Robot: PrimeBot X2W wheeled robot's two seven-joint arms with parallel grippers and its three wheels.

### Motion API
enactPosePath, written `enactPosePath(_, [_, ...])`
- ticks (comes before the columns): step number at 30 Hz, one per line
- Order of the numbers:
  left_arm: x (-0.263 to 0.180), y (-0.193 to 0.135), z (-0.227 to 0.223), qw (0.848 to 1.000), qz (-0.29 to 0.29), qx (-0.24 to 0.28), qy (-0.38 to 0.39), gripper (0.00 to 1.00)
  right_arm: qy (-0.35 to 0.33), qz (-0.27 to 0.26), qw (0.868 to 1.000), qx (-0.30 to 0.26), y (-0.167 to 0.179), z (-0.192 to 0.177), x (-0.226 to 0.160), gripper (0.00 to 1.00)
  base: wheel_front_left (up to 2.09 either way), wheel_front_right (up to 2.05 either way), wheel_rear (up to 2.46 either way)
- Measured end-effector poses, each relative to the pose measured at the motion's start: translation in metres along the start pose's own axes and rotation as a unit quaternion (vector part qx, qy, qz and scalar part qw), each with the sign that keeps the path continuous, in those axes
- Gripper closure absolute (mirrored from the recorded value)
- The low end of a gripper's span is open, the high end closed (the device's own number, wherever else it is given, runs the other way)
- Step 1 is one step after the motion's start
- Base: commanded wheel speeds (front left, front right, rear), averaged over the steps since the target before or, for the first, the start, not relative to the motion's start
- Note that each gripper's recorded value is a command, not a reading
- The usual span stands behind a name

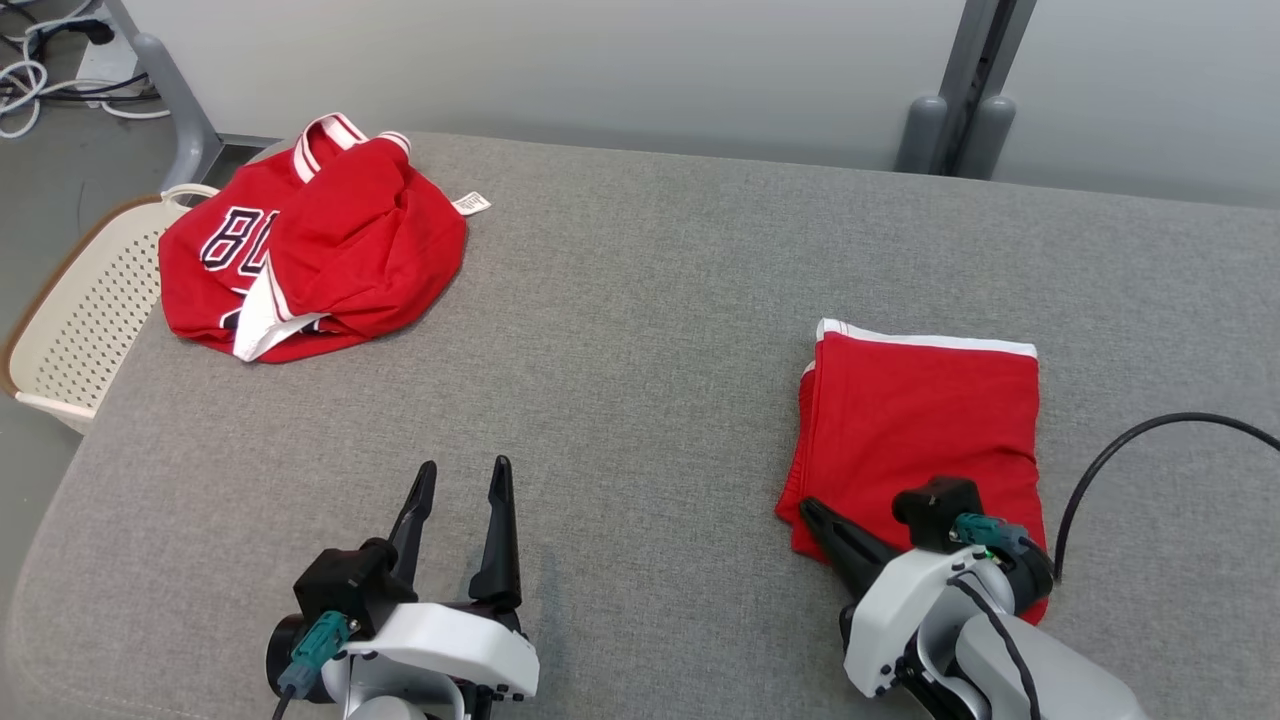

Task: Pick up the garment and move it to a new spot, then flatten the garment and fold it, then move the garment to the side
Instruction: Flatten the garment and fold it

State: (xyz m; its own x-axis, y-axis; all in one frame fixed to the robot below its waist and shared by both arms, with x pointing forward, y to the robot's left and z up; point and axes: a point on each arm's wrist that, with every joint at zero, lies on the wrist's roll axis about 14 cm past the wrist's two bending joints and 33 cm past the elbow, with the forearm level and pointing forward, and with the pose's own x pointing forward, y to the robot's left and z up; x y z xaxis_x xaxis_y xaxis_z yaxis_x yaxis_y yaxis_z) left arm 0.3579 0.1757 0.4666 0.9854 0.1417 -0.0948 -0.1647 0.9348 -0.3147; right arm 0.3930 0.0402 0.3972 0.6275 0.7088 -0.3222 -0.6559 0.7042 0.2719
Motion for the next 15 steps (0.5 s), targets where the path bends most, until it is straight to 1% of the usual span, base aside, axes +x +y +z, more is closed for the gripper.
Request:
enactPosePath(4, [0.002, -0.003, 0.001, 1.0, -0.004, -0.001, -0.001, 0.0, -0.025, 0.004, 0.999, -0.018, -0.002, 0.019, 0.0, 1.0, 0.0, 0.0, 0.0])
enactPosePath(5, [0.003, -0.004, 0.001, 1.0, -0.006, -0.001, -0.002, 0.0, -0.037, 0.004, 0.999, -0.024, -0.003, 0.027, -0.001, 0.94, 0.0, 0.0, 0.0])
enactPosePath(6, [0.003, -0.006, 0.001, 1.0, -0.009, -0.001, -0.002, 0.0, -0.049, 0.003, 0.998, -0.028, -0.004, 0.036, -0.002, 0.78, 0.0, 0.0, 0.0])
enactPosePath(8, [0.004, -0.01, 0.002, 1.0, -0.017, -0.001, -0.003, 0.0, -0.08, -0.005, 0.996, -0.029, -0.01, 0.055, -0.006, 0.52, 0.0, 0.0, 0.0])
enactPosePath(9, [0.005, -0.013, 0.002, 1.0, -0.021, -0.001, -0.004, 0.0, -0.097, -0.009, 0.995, -0.031, -0.013, 0.065, -0.009, 0.36, 0.0, 0.0, 0.0])
enactPosePath(10, [0.005, -0.015, 0.002, 1.0, -0.026, 0.001, -0.005, 0.0, -0.113, -0.014, 0.993, -0.032, -0.015, 0.075, -0.012, 0.13, 0.0, 0.0, 0.0])
enactPosePath(11, [0.006, -0.018, 0.003, 1.0, -0.03, 0.003, -0.006, 0.0, -0.128, -0.021, 0.991, -0.032, -0.018, 0.083, -0.017, 0.0, 0.0, 0.0, 0.0])
enactPosePath(12, [0.007, -0.023, 0.004, 0.999, -0.041, 0.008, -0.008, 0.0, -0.158, -0.037, 0.986, -0.032, -0.025, 0.097, -0.027, 0.0, 0.0, 0.0, 0.0])
enactPosePath(15, [0.01, -0.031, 0.009, 0.998, -0.055, 0.015, -0.016, 0.0, -0.205, -0.069, 0.976, -0.023, -0.039, 0.118, -0.047, 0.0, 0.0, 0.0, 0.0])
